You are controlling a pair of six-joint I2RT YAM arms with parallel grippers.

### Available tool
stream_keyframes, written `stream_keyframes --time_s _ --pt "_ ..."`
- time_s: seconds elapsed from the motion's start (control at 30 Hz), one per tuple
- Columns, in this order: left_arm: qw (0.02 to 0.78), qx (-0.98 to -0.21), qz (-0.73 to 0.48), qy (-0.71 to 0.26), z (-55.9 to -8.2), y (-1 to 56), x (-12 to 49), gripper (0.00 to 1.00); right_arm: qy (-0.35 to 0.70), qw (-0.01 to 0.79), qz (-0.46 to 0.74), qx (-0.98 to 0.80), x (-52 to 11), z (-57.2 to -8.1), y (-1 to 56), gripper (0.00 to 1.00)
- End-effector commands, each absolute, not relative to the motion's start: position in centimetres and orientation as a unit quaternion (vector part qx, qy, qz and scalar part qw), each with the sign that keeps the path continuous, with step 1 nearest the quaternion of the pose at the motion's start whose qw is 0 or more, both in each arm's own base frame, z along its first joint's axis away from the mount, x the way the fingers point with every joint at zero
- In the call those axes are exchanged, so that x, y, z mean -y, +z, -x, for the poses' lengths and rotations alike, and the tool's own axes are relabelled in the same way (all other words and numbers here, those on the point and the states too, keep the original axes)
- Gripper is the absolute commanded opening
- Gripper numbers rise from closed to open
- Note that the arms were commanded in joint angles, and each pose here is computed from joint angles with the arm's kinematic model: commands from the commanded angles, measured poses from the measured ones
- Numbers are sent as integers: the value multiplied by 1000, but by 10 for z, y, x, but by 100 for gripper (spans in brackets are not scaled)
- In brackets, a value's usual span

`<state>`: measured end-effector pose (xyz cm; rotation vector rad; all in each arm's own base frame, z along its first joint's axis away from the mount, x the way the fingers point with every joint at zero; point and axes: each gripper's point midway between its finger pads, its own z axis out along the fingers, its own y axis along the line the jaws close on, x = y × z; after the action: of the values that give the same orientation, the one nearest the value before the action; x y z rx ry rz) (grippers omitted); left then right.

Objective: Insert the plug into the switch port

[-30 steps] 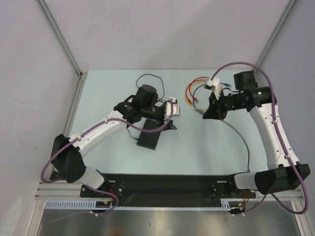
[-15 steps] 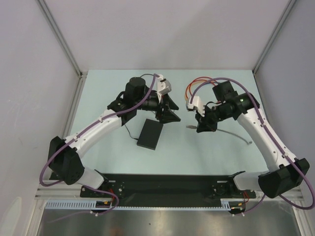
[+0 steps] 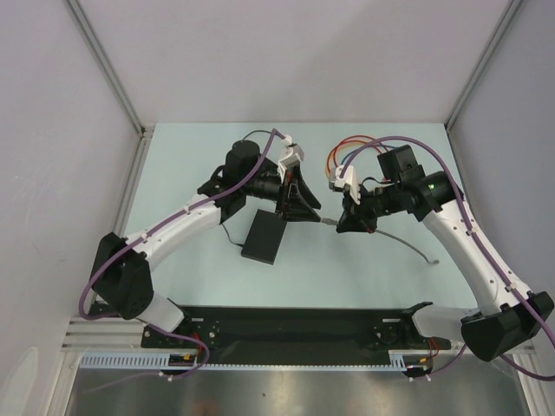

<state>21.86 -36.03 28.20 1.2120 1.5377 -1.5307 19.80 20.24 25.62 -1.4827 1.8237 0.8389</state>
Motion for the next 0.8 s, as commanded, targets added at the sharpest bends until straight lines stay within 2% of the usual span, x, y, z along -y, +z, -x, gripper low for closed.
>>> stream_keyframes --time_s 0.0,0.07,0.33,0.43,0.47,0.53,0.67,0.77 --pt "314 -554 -476 -606 -207 292 359 53 338 337 561 -676 -211 -197 268 0" --pt "308 -554 -478 -608 -204 291 359 50 341 337 560 -676 -212 -197 268 0" --pt "287 -575 -470 -605 -206 280 361 50 345 347 560 -668 -215 -198 273 0" --pt "281 -582 -464 -606 -207 278 363 42 347 349 561 -666 -216 -198 275 0" --pt "279 -582 -464 -607 -207 278 363 34 346 350 563 -664 -217 -198 275 0" --pt "275 -584 -461 -609 -205 279 364 26 344 352 564 -663 -217 -197 275 0" --pt "261 -587 -445 -624 -201 283 364 3 331 364 576 -653 -217 -197 273 0" --pt "238 -598 -422 -639 -197 280 363 0 311 377 590 -643 -216 -196 270 2"
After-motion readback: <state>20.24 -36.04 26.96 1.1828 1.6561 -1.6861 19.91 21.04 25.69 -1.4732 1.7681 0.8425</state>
